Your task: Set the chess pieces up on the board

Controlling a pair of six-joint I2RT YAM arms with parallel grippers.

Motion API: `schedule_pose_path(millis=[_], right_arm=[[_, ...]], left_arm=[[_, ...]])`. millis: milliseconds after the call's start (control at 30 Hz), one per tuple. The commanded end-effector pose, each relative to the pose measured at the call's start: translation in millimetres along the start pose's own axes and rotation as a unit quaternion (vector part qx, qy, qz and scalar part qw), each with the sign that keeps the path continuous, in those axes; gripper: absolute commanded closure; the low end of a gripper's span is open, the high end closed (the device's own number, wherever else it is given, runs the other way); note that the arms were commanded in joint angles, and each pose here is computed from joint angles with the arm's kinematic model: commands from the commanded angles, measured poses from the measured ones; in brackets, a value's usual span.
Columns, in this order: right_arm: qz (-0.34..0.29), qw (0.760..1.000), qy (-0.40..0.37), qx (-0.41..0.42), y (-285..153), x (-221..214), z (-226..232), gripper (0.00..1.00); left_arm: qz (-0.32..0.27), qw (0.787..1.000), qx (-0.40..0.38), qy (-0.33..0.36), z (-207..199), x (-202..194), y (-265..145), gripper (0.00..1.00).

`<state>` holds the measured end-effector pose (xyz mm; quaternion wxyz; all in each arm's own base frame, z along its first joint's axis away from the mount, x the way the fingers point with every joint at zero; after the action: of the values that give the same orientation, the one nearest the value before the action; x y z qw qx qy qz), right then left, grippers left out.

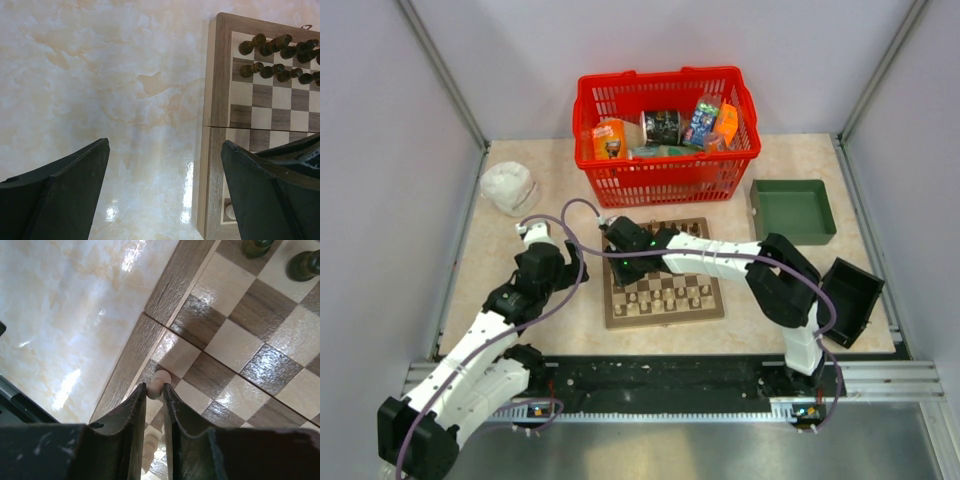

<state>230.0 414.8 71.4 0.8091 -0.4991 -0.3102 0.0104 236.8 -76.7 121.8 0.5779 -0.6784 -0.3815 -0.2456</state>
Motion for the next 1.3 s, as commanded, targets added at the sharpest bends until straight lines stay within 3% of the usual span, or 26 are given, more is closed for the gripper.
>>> schedule_pose_path(millis=[0, 1267], right_arm=[[-0.017, 0.999, -0.004, 0.027, -21.0, 2.8, 18.1, 0.81], [0.006, 0.999, -0.011, 0.041, -26.5, -26.6, 28.6, 0.81]], left_arm=[[-0.024, 1.000, -0.003, -0.011, -1.0, 10.3, -3.1, 0.01], [-0.031, 0.999, -0.002, -0.020, 1.3, 10.0, -4.9, 0.01]])
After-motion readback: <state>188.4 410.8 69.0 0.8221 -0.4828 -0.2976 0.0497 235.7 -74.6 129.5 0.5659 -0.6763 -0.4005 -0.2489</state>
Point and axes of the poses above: each gripper's point midway between its finger pads, its own y axis out along the fingers, its own z axis along the line the jaws close on, x = y × z, the point moved 1 cm from there along -y, back along the fingers, and after that the axes turned 4 degrees about y, right-handed, at the moved point
